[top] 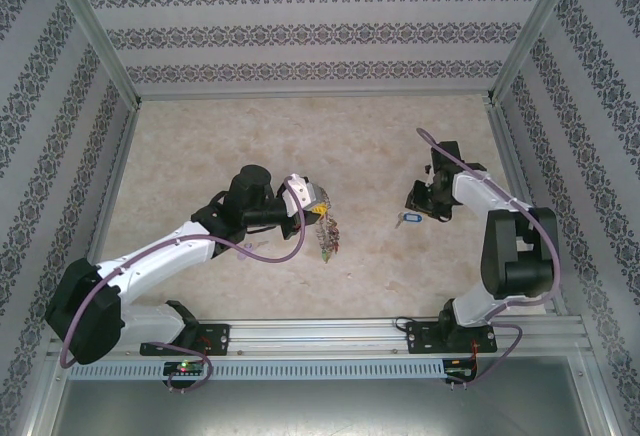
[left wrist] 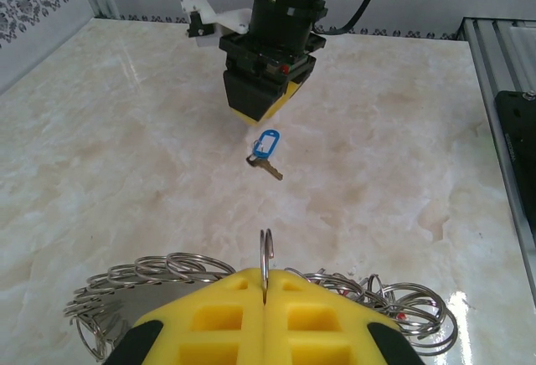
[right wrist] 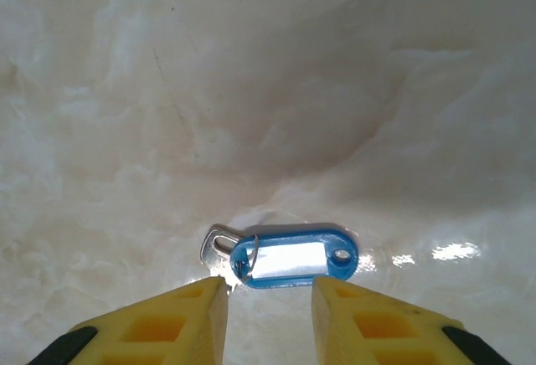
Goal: Put the keys on the keyring
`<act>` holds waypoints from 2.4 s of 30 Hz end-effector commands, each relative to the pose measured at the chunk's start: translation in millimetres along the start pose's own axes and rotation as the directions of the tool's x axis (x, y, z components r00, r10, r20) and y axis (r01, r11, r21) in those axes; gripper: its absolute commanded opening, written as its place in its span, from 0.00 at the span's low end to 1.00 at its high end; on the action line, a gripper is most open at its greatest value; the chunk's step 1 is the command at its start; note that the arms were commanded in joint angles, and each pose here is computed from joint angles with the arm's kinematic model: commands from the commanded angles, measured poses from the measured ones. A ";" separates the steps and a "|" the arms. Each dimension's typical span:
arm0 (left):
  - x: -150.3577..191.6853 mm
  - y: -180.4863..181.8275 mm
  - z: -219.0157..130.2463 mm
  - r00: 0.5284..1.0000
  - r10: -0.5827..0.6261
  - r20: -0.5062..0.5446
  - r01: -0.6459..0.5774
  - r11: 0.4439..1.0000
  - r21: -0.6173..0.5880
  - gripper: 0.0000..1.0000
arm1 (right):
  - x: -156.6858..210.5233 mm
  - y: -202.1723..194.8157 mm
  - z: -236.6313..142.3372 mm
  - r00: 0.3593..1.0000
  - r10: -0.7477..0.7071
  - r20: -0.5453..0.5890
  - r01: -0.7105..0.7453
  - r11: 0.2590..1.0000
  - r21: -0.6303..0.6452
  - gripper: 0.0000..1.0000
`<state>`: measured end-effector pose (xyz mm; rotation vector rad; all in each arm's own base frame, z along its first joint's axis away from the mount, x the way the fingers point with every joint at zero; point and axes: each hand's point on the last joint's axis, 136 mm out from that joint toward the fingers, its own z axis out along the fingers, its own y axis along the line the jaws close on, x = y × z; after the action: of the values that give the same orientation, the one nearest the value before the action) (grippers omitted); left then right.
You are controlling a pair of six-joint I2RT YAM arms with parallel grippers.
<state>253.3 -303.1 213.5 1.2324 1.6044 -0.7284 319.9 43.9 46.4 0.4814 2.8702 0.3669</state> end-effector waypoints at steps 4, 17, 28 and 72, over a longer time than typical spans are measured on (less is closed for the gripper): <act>-6.8 -3.0 -5.2 1.000 0.016 0.020 -0.016 1.000 -0.009 0.00 | -2.0 7.6 6.6 0.999 -0.026 -0.019 0.026 0.999 0.040 0.31; -6.0 -2.6 -8.1 1.000 0.021 0.019 -0.020 1.000 -0.022 0.00 | 0.3 6.7 24.7 0.999 -0.015 -0.045 0.018 0.998 0.065 0.30; -5.7 -3.7 -9.4 1.000 0.017 0.017 -0.017 1.000 -0.022 0.00 | -2.2 13.1 30.4 0.998 -0.031 -0.052 0.034 0.998 0.054 0.18; -6.1 -1.9 -7.4 1.000 0.010 0.015 -0.010 1.000 -0.022 0.00 | 5.8 19.4 28.0 0.988 -0.127 -0.087 0.137 0.983 0.119 0.16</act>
<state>251.2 -295.1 206.9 1.2217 1.6375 -0.6972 328.3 67.1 23.1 0.3349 2.9716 0.2053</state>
